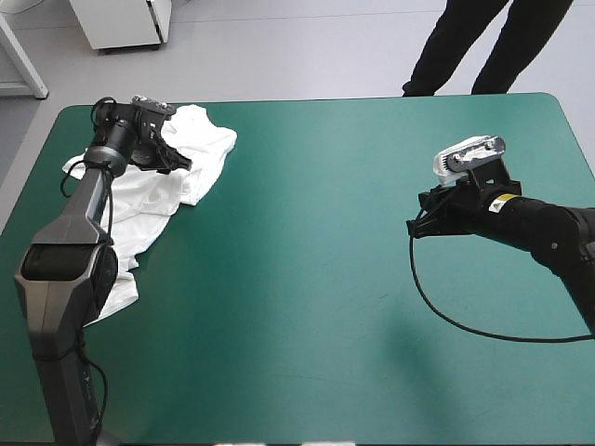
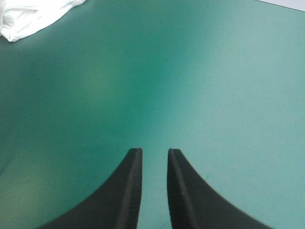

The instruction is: Fold the cloth

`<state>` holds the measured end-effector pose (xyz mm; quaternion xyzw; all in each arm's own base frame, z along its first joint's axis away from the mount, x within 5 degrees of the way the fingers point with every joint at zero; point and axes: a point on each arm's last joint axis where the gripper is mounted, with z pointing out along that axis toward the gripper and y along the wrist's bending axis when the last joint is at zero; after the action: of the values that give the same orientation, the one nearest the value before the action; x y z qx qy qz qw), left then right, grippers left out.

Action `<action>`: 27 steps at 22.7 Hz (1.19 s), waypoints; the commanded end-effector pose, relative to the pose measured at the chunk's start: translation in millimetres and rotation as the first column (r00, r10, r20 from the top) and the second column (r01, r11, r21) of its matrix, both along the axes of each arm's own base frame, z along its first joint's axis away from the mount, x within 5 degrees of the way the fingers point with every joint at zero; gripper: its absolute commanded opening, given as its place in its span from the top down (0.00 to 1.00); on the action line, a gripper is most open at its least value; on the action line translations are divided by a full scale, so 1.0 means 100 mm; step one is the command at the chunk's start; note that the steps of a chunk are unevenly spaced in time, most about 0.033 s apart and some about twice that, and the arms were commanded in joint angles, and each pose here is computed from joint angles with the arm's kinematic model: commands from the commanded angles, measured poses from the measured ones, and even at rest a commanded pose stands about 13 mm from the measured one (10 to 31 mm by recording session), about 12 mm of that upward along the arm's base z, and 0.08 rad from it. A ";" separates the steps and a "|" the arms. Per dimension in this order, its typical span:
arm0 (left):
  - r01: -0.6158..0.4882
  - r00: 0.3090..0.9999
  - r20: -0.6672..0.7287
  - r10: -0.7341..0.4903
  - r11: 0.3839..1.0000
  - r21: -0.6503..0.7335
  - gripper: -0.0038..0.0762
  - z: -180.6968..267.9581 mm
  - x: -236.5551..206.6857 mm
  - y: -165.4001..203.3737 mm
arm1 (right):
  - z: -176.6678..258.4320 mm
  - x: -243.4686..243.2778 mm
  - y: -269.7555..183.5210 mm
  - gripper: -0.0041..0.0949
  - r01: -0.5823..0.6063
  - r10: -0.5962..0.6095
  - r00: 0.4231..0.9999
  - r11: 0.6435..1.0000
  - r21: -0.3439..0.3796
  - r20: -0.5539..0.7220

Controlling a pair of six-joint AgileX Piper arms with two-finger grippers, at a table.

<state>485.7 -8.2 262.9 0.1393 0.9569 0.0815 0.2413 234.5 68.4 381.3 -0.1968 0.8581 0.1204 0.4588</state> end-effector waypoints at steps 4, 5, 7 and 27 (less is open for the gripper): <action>-0.005 0.998 0.069 0.007 0.999 -0.037 0.48 0.03 0.09 0.04 | 0.18 -0.05 0.06 0.76 -0.029 0.027 0.996 0.999 0.018 0.087; -0.011 0.998 0.061 0.014 0.998 -0.055 0.48 -0.01 0.11 0.05 | 0.18 -0.06 0.08 0.76 -0.041 0.039 0.995 0.999 0.018 0.087; -0.019 0.998 0.053 0.023 0.998 -0.065 0.48 -0.06 0.12 0.08 | 0.18 -0.07 0.14 0.76 -0.069 0.068 0.994 0.998 0.010 0.090; 0.239 0.916 -0.243 -0.320 0.920 -0.310 0.98 -0.17 -0.23 -0.75 | 0.15 -0.13 0.24 0.77 -0.125 0.130 0.988 0.990 -0.065 0.080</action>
<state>486.3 -45.1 218.1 0.2219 0.9614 -0.0473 0.1557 223.7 93.0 376.9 -0.2785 0.8487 0.1136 0.4350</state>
